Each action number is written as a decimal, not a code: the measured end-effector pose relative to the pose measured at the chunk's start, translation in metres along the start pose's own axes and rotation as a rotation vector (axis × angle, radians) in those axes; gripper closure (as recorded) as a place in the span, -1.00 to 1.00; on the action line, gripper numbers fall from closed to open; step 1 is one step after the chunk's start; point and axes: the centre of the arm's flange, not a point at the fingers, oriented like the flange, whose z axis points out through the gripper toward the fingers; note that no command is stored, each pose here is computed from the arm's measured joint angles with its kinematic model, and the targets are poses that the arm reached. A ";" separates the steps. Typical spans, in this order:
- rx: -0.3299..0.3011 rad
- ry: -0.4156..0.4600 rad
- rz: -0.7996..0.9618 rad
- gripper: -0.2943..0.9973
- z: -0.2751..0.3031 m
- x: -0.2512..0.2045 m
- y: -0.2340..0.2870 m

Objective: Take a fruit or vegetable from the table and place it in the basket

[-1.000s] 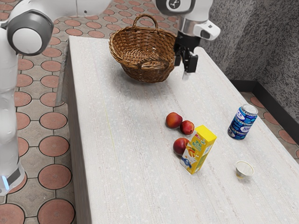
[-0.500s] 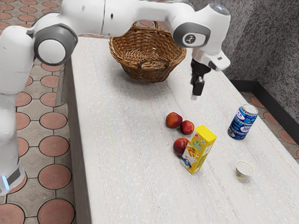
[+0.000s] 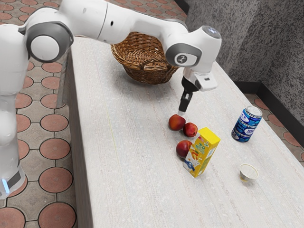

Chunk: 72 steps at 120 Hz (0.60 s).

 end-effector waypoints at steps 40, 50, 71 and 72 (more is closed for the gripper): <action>-0.002 0.007 0.065 -0.54 0.036 -0.011 -0.005; -0.006 0.008 0.073 -0.54 0.042 -0.013 -0.006; -0.014 0.007 0.095 -0.54 0.051 -0.013 -0.006; -0.014 0.007 0.096 -0.54 0.051 -0.013 -0.006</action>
